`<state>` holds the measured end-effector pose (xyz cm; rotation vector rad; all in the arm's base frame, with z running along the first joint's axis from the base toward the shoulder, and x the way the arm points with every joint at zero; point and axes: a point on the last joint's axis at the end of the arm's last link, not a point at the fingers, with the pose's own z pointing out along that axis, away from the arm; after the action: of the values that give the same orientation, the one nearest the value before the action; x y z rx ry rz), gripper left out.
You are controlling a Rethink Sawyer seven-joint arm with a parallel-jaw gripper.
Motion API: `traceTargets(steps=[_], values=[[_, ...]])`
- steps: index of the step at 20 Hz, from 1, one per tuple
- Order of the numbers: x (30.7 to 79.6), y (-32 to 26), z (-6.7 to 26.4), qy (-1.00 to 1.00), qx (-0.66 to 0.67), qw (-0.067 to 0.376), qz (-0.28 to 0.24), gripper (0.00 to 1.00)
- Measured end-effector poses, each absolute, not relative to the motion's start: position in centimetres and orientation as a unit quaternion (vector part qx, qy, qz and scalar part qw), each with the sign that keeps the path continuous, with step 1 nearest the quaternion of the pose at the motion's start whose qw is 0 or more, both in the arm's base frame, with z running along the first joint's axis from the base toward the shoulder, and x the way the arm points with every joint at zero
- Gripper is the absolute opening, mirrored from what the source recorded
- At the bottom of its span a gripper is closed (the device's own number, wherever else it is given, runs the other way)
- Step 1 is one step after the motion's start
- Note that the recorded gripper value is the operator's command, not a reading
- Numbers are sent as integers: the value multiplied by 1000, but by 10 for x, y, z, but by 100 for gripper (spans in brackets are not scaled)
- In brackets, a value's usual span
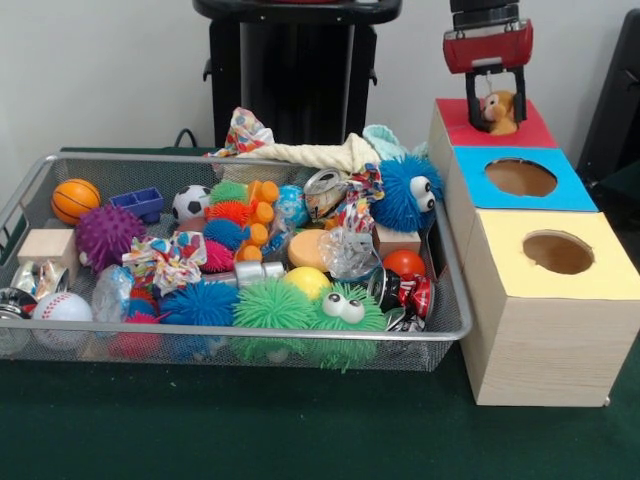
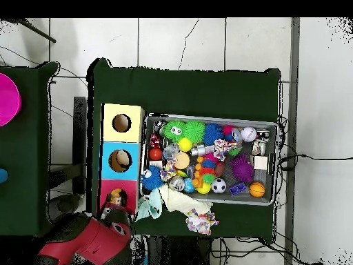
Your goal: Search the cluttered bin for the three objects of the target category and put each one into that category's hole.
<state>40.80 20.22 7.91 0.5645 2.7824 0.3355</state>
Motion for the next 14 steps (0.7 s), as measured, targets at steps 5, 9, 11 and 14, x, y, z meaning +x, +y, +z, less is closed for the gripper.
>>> traceTargets(steps=[5, 9, 11, 14], values=[[408, 201, 81, 967, 184, 133, 113, 100], [406, 201, 89, 971, 170, 130, 110, 100], [406, 201, 92, 971, 167, 129, 109, 100], [401, 197, 98, 974, 160, 119, 105, 100]])
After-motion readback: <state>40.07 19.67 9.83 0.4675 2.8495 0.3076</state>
